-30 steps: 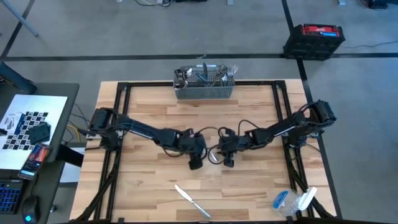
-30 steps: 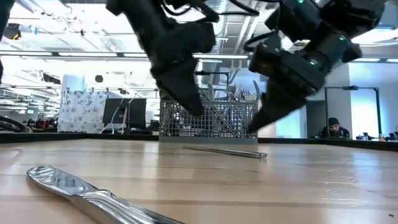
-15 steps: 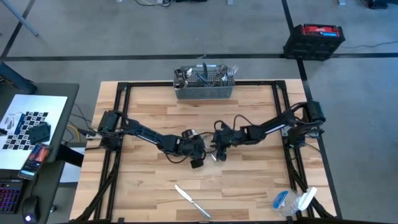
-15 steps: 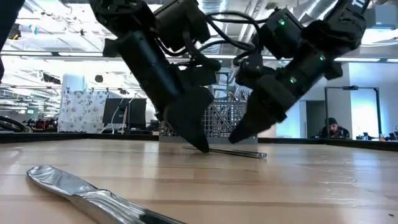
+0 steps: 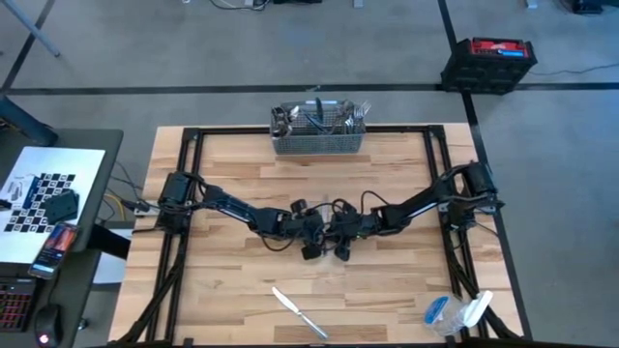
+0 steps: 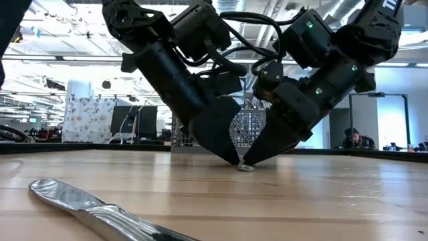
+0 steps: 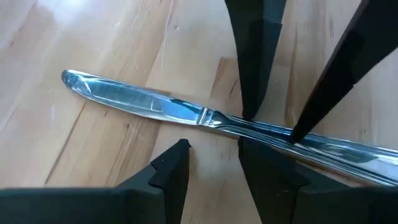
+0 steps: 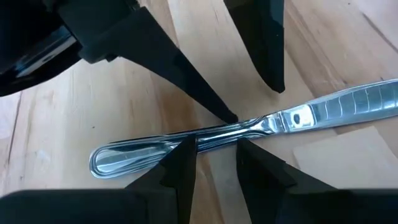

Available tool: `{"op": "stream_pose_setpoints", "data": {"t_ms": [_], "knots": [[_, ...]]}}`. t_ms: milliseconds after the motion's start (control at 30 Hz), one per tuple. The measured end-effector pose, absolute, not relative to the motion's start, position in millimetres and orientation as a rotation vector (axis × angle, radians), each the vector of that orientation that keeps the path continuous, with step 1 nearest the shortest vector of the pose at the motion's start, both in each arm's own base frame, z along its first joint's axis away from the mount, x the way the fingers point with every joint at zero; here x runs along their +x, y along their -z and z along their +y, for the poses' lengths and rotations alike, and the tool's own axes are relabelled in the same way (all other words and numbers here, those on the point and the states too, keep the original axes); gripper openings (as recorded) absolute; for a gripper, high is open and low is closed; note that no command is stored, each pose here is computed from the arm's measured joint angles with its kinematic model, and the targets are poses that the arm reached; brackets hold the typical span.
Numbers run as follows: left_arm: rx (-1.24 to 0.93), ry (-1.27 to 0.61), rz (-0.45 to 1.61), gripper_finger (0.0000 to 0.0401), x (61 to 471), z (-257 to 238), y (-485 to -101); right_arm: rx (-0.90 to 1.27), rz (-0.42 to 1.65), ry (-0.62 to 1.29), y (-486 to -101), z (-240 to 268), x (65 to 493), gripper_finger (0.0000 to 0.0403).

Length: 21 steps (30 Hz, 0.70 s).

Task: Sort silverware
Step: Put the silver table knife into the gray organizer

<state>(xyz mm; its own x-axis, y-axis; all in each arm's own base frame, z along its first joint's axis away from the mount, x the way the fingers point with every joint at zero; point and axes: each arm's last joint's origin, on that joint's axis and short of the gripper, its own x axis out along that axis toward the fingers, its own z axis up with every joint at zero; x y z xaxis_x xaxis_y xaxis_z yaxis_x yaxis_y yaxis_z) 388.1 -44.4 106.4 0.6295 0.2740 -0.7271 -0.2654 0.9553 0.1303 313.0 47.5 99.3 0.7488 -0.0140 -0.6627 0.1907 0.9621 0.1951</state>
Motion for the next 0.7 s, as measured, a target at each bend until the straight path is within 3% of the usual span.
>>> {"op": "stream_pose_setpoints", "data": {"t_ms": [400,700], "knots": [[0.077,-0.311,0.874,0.0136,373,-22,-151,0.252,0.671,0.167,-155,17,297,0.0102],[0.038,-0.268,0.894,0.0136,378,14,-128,0.246,0.775,0.274,-125,-23,300,0.0102]]}}
